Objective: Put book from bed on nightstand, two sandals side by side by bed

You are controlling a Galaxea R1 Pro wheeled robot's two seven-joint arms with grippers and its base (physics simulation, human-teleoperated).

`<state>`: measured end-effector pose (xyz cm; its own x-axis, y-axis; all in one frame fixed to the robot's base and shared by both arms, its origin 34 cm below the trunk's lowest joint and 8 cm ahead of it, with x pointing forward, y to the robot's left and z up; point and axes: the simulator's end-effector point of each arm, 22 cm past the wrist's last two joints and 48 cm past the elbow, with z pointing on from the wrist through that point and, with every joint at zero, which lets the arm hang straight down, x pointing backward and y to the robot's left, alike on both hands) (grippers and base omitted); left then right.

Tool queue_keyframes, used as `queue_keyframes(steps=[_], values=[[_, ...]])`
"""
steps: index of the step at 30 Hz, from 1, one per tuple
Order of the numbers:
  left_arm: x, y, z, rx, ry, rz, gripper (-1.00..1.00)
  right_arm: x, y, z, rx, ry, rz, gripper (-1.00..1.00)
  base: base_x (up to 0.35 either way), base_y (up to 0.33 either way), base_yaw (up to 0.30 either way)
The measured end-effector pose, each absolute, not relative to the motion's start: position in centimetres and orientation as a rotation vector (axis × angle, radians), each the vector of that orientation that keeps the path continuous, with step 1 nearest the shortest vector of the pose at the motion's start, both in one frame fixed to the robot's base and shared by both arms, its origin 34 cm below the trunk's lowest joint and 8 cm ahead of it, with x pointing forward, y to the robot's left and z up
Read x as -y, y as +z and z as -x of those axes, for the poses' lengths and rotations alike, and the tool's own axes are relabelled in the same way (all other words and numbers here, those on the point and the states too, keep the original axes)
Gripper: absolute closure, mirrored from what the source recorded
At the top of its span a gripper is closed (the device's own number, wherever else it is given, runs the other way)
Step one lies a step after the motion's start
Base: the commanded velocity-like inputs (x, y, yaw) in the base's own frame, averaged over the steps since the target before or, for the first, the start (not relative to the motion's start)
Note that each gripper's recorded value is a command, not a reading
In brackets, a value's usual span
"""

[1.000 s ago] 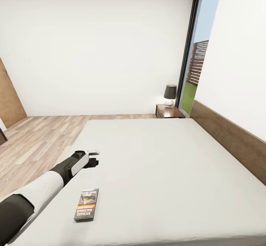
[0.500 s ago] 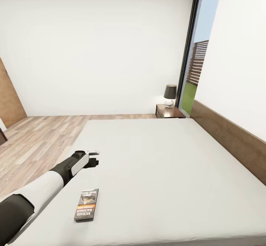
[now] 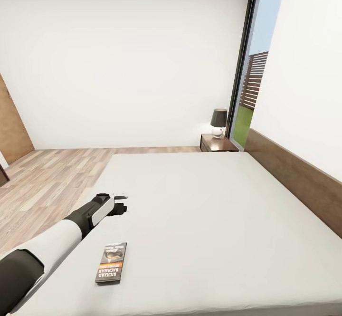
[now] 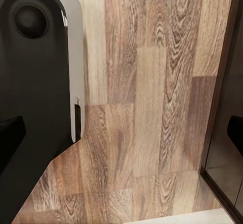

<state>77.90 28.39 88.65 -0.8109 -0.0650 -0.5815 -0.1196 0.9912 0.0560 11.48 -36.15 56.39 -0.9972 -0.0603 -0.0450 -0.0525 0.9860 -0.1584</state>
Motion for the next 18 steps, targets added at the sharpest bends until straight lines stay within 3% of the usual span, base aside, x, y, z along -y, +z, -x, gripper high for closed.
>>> queue_keyframes(steps=[18], values=[[-28.32,88.62,-77.88,-2.519,0.121,0.124,-1.0,36.18,56.39,-11.4,-3.084,-0.243,0.088,-1.0,0.0,0.0,0.0]])
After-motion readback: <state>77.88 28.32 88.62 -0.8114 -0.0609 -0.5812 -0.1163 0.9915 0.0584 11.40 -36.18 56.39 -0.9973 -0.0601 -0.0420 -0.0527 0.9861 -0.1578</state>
